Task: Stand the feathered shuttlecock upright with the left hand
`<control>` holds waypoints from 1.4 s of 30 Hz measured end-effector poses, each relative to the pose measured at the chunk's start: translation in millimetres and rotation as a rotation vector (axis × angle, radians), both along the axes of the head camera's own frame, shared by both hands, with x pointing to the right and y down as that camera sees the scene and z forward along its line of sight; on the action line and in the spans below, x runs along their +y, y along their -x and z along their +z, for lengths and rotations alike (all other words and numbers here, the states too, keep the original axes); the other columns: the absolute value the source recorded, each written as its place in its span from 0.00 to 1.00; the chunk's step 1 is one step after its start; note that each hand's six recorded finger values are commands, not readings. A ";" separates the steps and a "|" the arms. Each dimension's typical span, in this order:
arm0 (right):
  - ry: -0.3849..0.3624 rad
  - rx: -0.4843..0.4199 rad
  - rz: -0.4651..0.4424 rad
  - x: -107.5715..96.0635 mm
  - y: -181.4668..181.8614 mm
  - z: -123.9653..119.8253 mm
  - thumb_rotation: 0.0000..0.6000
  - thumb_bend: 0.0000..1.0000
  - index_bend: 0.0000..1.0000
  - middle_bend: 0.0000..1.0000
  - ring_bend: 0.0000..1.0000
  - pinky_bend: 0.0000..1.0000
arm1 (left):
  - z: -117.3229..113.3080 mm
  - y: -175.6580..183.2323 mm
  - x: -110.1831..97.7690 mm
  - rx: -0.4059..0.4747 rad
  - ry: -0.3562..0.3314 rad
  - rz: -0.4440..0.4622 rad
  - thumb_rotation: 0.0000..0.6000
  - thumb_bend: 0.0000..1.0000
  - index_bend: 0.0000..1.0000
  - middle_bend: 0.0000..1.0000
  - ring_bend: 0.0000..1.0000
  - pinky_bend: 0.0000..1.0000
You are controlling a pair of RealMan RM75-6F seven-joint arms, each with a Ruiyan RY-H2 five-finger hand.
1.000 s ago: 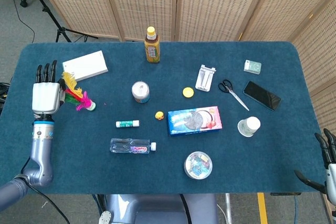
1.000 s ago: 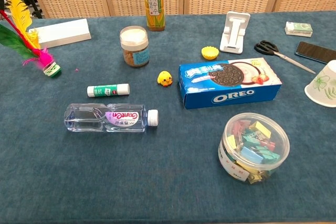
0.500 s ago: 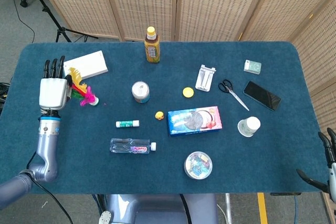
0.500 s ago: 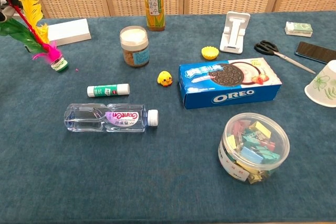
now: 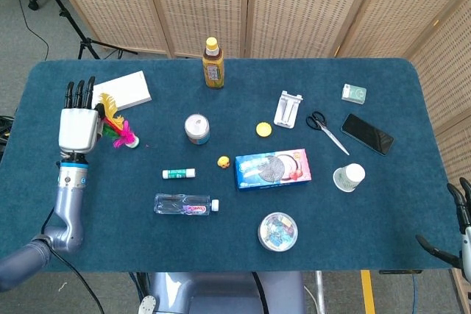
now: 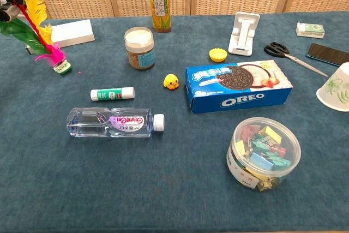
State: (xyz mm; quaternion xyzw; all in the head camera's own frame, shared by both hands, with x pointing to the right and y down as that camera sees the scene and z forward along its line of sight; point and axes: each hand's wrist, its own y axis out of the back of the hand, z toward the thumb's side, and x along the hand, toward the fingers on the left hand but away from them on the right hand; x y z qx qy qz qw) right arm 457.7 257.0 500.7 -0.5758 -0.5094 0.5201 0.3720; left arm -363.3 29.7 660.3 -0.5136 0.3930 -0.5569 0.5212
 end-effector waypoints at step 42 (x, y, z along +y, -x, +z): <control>-0.024 -0.007 0.000 -4.8 -0.1 7.1 1.00 0.00 0.00 0.00 0.00 0.00 | -12.5 -34.0 -5.5 0.137 -0.099 0.084 1.00 0.29 0.51 0.00 0.00 0.00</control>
